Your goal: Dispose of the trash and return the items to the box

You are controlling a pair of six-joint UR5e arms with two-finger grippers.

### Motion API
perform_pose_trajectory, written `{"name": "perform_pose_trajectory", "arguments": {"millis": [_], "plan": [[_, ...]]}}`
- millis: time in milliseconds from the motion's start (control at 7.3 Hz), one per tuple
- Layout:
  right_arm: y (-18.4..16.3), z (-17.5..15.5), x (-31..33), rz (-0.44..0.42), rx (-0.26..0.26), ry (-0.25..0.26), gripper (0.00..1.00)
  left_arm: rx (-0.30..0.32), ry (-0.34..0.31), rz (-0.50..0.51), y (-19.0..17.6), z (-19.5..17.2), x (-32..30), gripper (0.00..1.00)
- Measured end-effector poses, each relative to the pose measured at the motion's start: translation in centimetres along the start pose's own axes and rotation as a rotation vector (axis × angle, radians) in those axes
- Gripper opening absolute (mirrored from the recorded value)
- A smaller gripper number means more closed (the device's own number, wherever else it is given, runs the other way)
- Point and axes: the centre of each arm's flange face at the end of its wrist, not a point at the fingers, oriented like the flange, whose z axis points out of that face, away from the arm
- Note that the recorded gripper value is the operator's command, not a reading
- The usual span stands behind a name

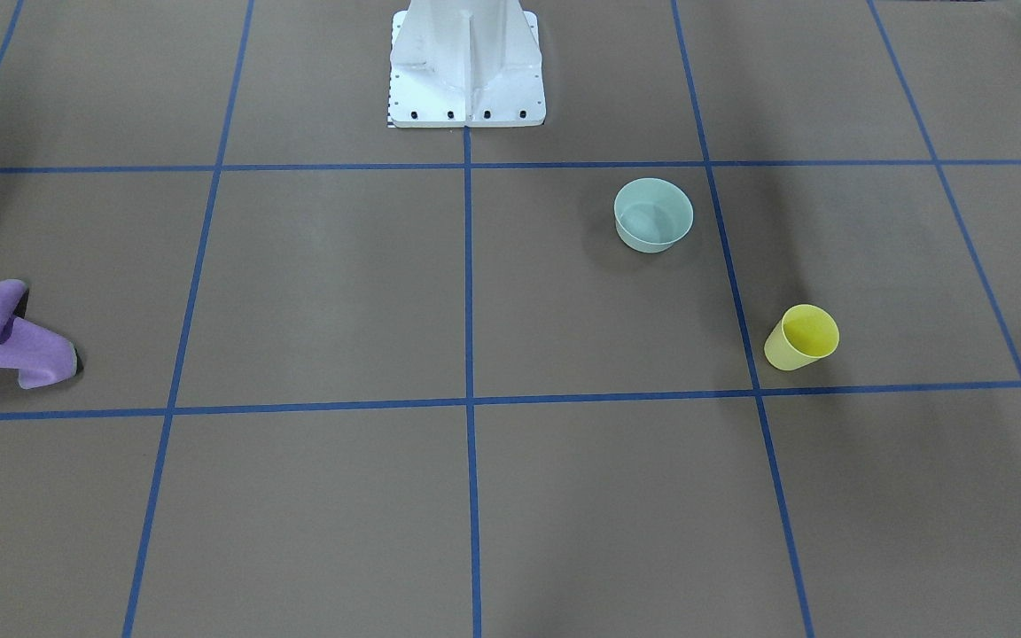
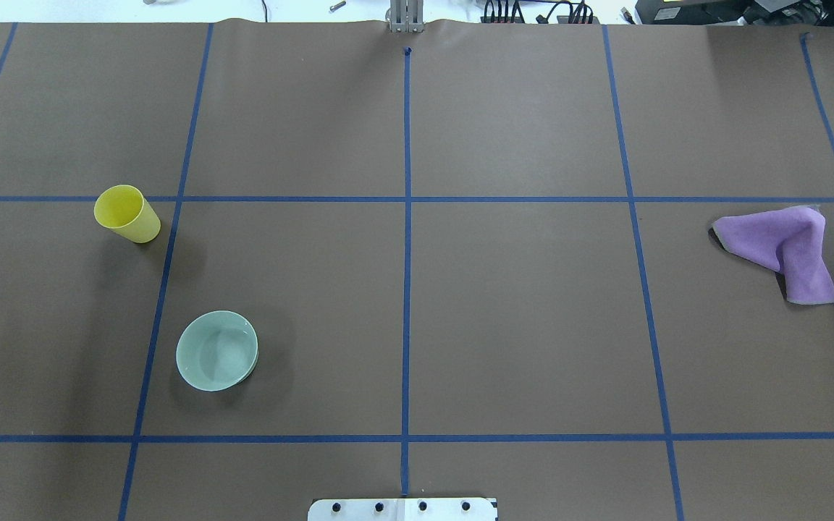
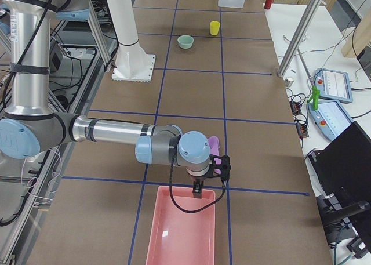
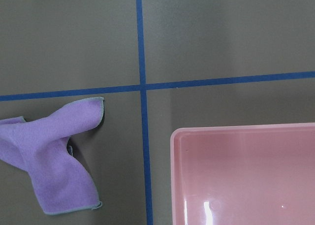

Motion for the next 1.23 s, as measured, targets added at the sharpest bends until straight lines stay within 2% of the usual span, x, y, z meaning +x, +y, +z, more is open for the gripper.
{"name": "perform_pose_trajectory", "arguments": {"millis": [1234], "plan": [[-0.04, -0.47, -0.59, -0.007, 0.006, -0.001, 1.00, -0.005, -0.004, 0.000, -0.46, 0.16, -0.03, 0.99]]}}
